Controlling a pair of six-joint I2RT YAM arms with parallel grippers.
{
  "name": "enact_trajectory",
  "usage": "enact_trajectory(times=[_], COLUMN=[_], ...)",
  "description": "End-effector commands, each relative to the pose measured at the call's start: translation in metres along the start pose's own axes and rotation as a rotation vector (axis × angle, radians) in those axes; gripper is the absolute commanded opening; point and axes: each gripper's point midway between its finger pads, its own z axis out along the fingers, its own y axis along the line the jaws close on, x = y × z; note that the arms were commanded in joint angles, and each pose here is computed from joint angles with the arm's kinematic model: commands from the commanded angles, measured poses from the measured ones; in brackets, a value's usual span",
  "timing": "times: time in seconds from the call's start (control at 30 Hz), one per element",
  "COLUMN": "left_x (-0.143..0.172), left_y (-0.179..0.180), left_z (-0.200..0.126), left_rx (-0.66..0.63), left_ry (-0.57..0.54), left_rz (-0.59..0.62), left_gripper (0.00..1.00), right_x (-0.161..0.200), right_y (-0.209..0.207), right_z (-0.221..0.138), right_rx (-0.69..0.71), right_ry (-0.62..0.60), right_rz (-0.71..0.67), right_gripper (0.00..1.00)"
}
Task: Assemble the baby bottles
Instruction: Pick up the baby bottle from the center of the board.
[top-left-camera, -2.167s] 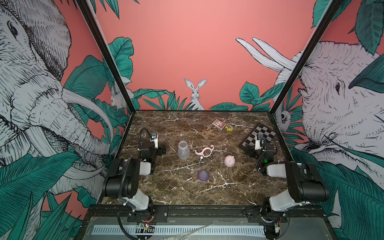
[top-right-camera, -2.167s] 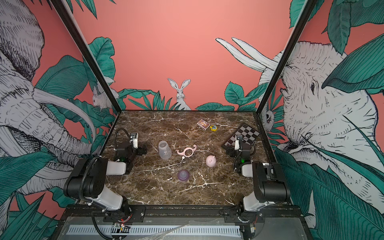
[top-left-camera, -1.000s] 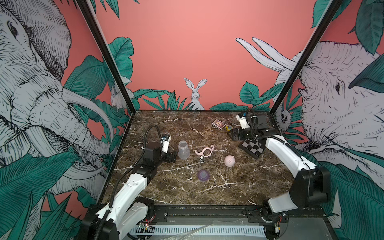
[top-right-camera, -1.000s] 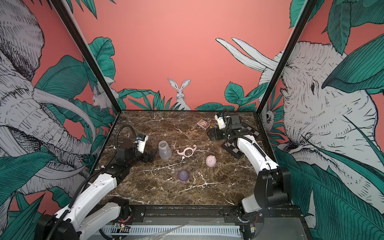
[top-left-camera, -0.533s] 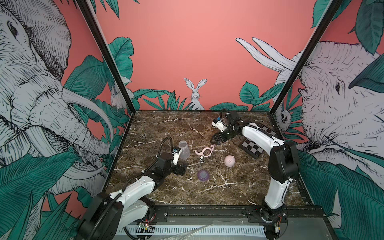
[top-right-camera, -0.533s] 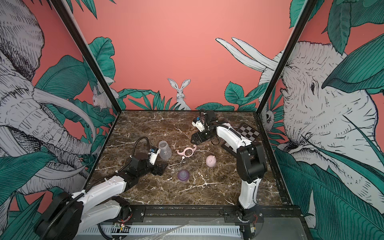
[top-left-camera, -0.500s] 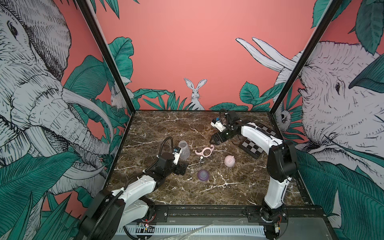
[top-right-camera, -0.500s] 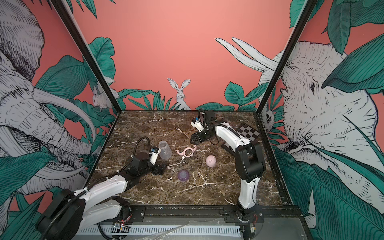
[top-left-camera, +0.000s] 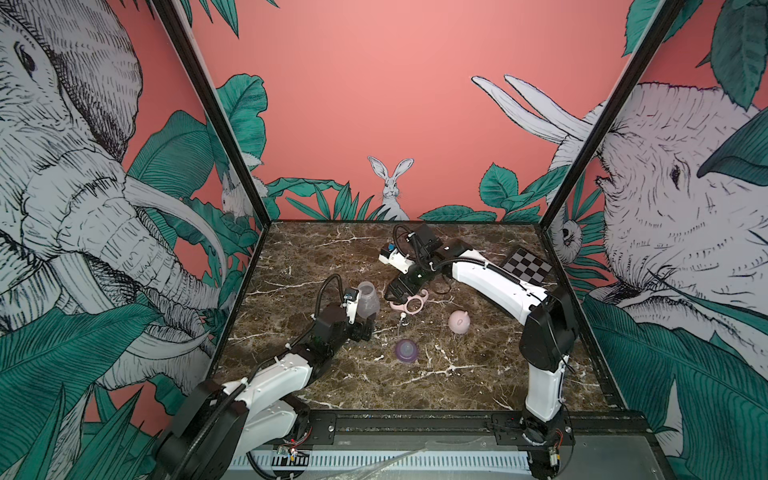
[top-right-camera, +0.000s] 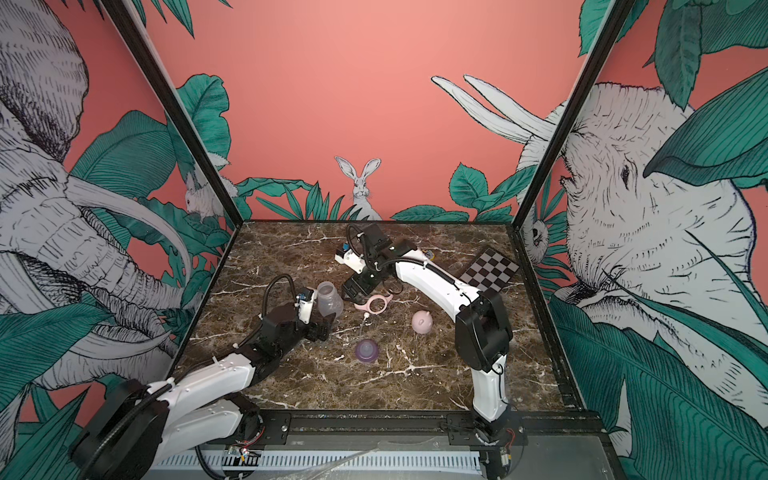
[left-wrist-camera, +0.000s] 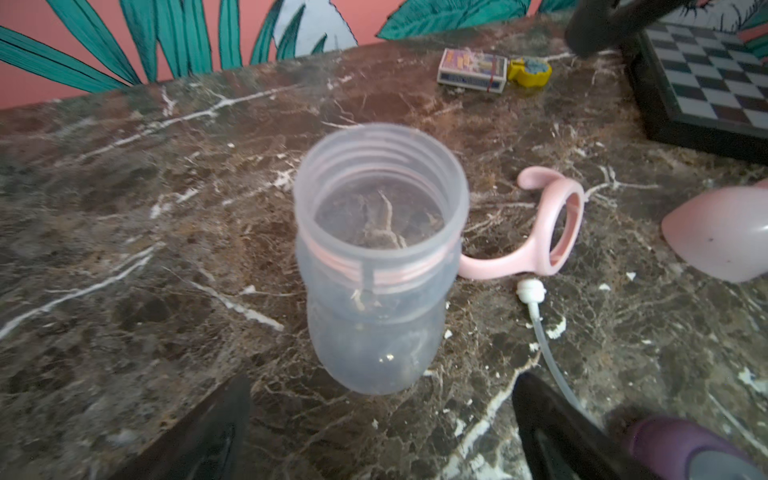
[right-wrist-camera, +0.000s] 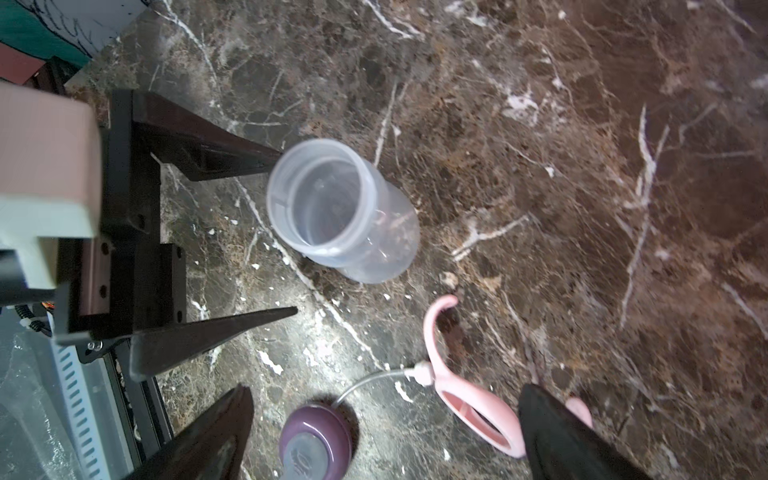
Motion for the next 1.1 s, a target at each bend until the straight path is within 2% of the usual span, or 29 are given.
enact_trajectory(times=[0.0,0.27,0.6,1.0,1.07], left_x=[0.013,0.024,0.027,0.029,0.029], left_y=[0.012,0.018,0.035,0.034,0.033], left_z=[-0.011,-0.023,-0.025,-0.020,-0.019], left_rx=[-0.068,-0.090,-0.194,-0.195,-0.188], left_ry=[0.064,0.067,0.098,0.115,0.120], left_rz=[-0.027,-0.097,-0.110,-0.095,-0.090], left_gripper=[0.99,0.98,0.97,0.98,0.99], right_x=[-0.022,-0.047,-0.048,-0.036,-0.033], right_y=[-0.002,0.007,0.015,0.011,0.013], right_z=[0.013,0.050,0.076,0.091,0.094], right_rx=[0.053,0.061,0.061,0.101,0.087], right_ry=[-0.035,-0.002,0.030,0.064,0.071], right_rz=[-0.027,-0.076,-0.097,-0.059,-0.048], right_gripper=[0.99,0.99,0.99,0.86,0.78])
